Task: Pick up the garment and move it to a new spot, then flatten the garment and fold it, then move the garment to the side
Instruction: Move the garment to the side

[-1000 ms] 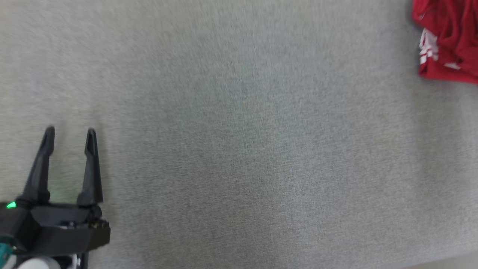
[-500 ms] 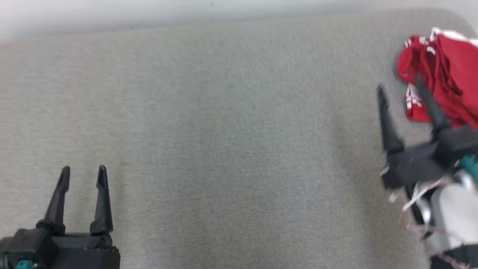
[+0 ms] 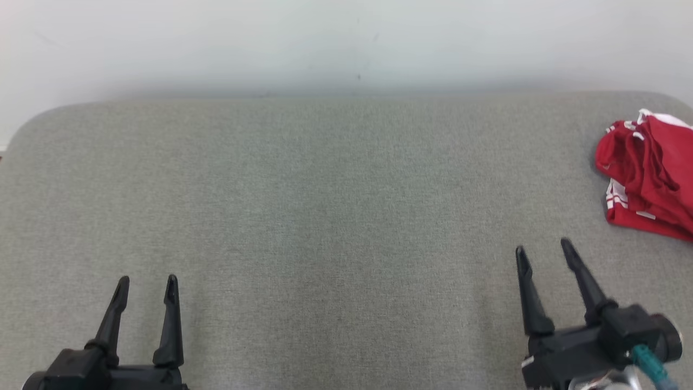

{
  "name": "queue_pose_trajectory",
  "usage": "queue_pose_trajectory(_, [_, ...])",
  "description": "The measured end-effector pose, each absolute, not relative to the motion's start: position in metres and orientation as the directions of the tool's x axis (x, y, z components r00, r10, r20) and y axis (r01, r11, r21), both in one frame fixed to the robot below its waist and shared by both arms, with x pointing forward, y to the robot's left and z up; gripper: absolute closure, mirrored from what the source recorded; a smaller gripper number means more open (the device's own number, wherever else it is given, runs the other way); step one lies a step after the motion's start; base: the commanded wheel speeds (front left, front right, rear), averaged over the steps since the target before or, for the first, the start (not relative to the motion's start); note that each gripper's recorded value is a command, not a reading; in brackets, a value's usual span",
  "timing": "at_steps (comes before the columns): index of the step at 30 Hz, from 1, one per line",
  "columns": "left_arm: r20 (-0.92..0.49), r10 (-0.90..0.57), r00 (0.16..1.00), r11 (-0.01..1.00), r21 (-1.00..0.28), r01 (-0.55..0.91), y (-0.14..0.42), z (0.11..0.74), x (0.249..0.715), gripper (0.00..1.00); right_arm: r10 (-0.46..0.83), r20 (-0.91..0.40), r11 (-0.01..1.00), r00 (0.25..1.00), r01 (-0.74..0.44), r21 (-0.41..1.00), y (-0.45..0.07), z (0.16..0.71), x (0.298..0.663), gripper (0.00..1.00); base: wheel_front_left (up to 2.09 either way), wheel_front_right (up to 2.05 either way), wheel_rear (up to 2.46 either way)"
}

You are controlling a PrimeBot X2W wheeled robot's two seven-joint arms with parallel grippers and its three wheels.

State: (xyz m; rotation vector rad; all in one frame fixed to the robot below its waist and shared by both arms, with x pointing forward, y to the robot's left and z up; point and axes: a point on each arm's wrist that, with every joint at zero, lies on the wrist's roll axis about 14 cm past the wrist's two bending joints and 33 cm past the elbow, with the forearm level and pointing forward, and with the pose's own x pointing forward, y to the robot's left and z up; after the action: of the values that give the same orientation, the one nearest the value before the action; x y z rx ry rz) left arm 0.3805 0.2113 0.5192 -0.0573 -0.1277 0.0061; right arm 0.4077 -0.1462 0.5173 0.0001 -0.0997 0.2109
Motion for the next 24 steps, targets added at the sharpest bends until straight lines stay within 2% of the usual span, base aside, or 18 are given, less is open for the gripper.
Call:
queue_pose_trajectory(13, [0.116, 0.023, 0.993, 0.998, -0.068, -0.015, 0.214, 0.516, 0.353, 0.0, 0.174, 0.091, 0.98, 0.98, -0.181, 0.077, -0.144, 0.509, 0.365, 0.0, 0.0, 0.0, 0.0])
queue_pose_trajectory(24, [0.133, 0.002, 0.991, 0.998, -0.069, 0.008, 0.206, 0.521, 0.352, 0.0, 0.132, 0.106, 0.985, 0.986, -0.142, 0.097, -0.155, 0.512, 0.357, 0.0, 0.0, 0.0, 0.0])
